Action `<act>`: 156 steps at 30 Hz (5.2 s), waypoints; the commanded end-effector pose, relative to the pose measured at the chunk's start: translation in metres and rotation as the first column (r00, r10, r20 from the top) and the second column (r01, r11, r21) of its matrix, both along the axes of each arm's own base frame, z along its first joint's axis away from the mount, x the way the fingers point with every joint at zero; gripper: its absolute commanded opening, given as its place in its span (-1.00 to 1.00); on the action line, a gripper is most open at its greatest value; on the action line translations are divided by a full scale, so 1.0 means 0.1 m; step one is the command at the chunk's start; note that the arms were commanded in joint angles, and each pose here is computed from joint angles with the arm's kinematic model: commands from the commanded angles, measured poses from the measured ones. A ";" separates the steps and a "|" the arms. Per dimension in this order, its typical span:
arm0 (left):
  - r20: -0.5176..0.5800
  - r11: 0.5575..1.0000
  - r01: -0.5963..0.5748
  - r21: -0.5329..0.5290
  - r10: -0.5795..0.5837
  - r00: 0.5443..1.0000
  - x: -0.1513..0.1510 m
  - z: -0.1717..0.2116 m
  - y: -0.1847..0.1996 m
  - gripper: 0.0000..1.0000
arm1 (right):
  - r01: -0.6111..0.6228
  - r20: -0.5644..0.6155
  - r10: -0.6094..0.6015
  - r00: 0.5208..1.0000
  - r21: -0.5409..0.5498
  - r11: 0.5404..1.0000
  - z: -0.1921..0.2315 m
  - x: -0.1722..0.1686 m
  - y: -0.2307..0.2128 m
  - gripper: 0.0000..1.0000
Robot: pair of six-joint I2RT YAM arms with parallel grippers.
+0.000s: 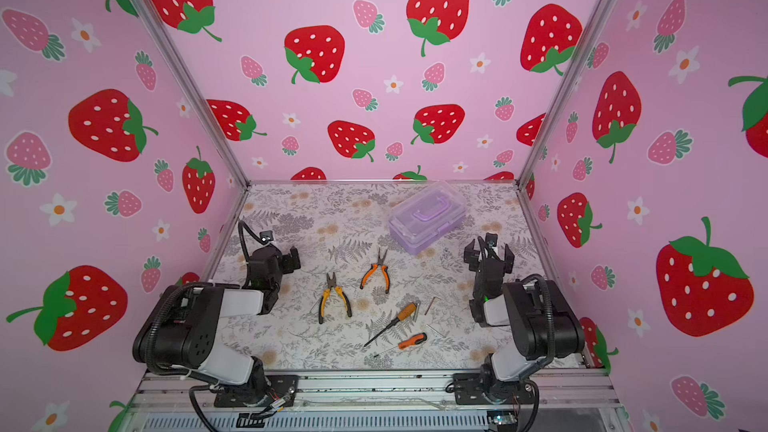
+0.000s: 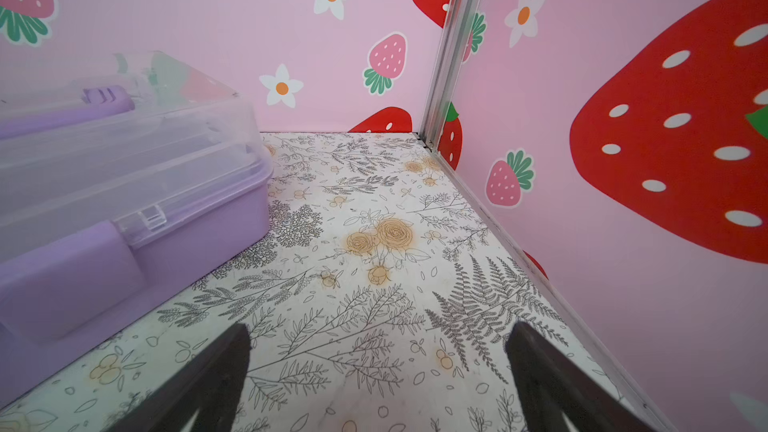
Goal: Pack the tool kit
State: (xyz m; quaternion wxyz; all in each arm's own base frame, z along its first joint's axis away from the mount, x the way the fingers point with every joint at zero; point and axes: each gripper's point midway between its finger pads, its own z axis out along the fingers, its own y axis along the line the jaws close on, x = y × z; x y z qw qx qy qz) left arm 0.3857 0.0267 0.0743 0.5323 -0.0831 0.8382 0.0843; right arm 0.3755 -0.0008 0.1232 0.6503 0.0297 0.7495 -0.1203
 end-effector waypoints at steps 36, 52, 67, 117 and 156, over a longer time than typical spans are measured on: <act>0.032 1.000 0.006 -0.014 -0.006 0.999 0.12 0.13 0.04 0.98 | 0.004 0.015 -0.004 1.000 0.024 1.000 0.01 -0.01 -0.04 0.99; -0.005 0.951 -0.225 -0.211 0.229 0.973 0.29 1.68 -0.01 0.97 | 0.035 0.057 -0.035 0.998 0.007 0.999 0.38 -0.02 -0.03 0.99; -0.072 0.770 0.088 -0.632 -0.171 0.983 1.08 1.99 -1.13 0.71 | -0.057 -0.103 0.073 0.992 0.155 0.986 0.69 0.43 0.29 0.75; -0.417 0.908 0.384 -0.166 -0.418 0.807 1.54 0.86 -3.14 0.98 | -0.573 -0.293 0.776 0.558 0.541 0.616 -0.18 1.40 2.92 -0.93; -0.446 0.888 0.332 -0.319 -0.450 0.774 1.61 0.52 -3.08 0.35 | -0.386 0.062 0.881 0.469 0.912 0.141 -0.31 1.02 2.75 0.06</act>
